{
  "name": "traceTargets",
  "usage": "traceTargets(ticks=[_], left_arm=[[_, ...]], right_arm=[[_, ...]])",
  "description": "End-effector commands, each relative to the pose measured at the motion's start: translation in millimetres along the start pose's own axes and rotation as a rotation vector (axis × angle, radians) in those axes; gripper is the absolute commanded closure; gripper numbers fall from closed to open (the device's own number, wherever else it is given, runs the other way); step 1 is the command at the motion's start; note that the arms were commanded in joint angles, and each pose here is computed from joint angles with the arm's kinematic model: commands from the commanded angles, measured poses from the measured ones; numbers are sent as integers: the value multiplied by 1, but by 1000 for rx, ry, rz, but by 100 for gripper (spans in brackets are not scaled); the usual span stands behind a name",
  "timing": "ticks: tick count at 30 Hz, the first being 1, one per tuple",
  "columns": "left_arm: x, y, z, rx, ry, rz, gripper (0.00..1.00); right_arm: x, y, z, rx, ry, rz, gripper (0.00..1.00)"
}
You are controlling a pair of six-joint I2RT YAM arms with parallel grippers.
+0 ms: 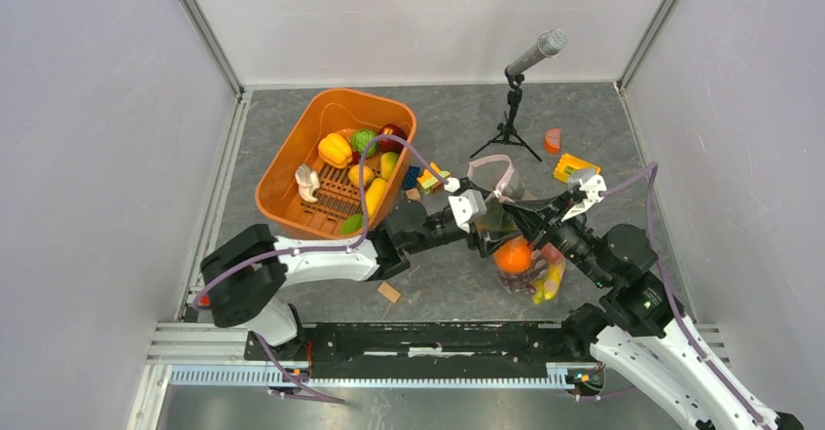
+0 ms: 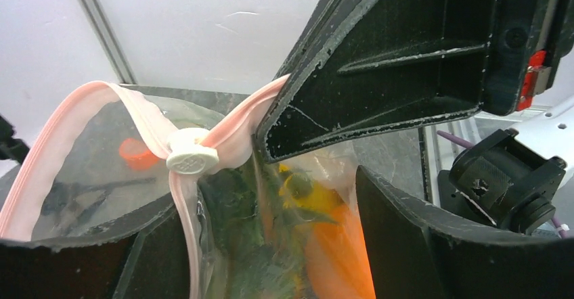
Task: Place the food in the zip-top bag and seal the zipper
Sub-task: Adjust the fake fruit in the zipper food storage bag.
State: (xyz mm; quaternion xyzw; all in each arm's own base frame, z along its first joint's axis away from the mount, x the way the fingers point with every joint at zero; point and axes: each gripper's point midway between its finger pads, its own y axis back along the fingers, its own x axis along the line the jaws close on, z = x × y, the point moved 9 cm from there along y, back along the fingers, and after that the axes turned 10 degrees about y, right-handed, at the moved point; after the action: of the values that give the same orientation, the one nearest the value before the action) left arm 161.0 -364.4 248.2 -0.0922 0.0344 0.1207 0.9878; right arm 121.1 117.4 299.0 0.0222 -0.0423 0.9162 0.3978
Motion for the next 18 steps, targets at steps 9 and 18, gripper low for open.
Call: traceTargets(ticks=[9, 18], left_arm=[[-36, -19, -33, 73, 219, -278, 68], [-61, -7, -45, 251, 262, -444, 75]], right_arm=[[-9, 23, 29, -154, -6, -152, 100], [-22, 28, 26, -119, 14, -295, 100]])
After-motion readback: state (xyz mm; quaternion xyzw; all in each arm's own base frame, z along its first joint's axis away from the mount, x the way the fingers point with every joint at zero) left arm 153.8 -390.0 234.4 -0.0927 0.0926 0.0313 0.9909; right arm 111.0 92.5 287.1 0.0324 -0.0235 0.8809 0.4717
